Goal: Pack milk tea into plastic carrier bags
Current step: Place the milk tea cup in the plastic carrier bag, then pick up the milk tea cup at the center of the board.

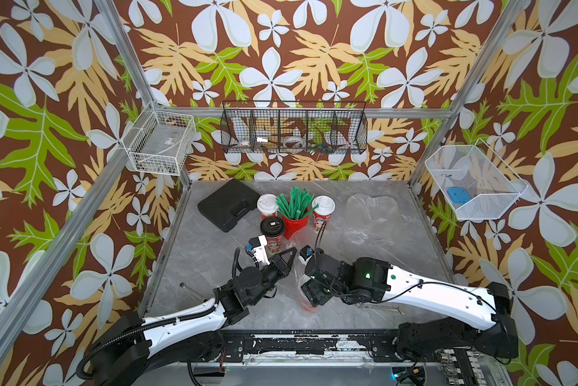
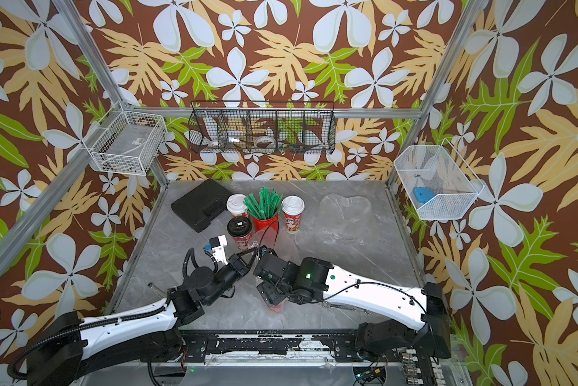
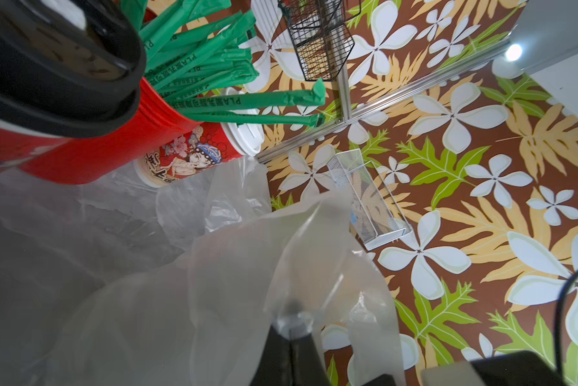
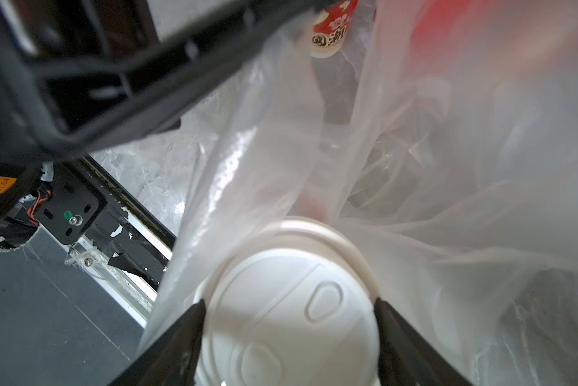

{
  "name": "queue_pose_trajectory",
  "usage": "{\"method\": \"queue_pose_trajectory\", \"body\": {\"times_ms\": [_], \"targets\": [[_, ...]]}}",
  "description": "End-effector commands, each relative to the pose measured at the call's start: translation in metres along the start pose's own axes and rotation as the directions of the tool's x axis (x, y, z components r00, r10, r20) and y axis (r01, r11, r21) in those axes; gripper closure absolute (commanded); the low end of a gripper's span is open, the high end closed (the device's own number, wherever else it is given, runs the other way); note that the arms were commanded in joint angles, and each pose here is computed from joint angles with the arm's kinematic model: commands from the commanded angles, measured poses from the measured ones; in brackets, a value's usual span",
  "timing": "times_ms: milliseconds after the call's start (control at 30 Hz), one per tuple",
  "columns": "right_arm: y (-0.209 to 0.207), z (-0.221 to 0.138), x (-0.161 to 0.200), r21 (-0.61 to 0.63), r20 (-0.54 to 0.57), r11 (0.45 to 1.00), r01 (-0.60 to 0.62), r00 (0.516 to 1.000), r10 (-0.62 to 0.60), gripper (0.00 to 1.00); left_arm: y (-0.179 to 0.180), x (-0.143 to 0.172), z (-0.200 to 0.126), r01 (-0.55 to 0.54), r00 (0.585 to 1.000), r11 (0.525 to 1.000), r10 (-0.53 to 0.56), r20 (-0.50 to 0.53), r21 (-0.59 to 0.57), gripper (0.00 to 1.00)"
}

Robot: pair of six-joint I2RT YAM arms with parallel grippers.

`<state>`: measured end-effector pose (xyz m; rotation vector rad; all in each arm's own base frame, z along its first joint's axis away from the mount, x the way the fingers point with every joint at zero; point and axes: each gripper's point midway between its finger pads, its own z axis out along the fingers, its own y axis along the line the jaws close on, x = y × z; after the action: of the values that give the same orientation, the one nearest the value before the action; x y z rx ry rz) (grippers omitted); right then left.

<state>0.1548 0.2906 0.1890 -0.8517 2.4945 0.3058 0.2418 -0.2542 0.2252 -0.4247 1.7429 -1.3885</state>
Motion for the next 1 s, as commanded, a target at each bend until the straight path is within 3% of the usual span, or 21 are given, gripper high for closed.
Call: {"method": "queue_pose_trajectory", "body": {"times_ms": [0,300,467,600,767,967], "targets": [[-0.005,-0.002,0.006,0.017,-0.018,1.0,-0.011,1.0,0.011,0.11,0.01,0.008,-0.001,-0.026,0.999,0.999,0.025,-0.037,-0.034,1.0],[-0.016,-0.035,-0.03,0.063,0.136,0.997,-0.04,0.99,0.031,0.02,0.014,0.009,-0.003,-0.044,0.998,0.998,0.042,-0.045,-0.053,1.0],[-0.028,-0.072,-0.071,0.051,0.328,0.995,-0.088,0.942,0.067,0.0,0.014,0.01,-0.002,-0.06,0.997,0.996,0.057,-0.058,-0.065,1.0],[-0.071,-0.087,-0.094,0.099,0.433,0.977,-0.188,0.892,0.128,0.0,0.013,0.009,-0.003,-0.079,0.995,0.994,0.074,-0.065,-0.074,1.0],[-0.125,-0.085,-0.117,0.18,0.477,0.945,-0.274,0.865,0.159,0.0,0.011,0.009,-0.002,-0.12,0.991,0.988,0.113,-0.079,-0.093,1.0],[-0.17,-0.059,-0.145,0.194,0.436,0.933,-0.304,0.879,0.195,0.01,0.018,0.009,-0.001,-0.103,0.992,0.985,0.093,-0.08,-0.138,1.0]]}}
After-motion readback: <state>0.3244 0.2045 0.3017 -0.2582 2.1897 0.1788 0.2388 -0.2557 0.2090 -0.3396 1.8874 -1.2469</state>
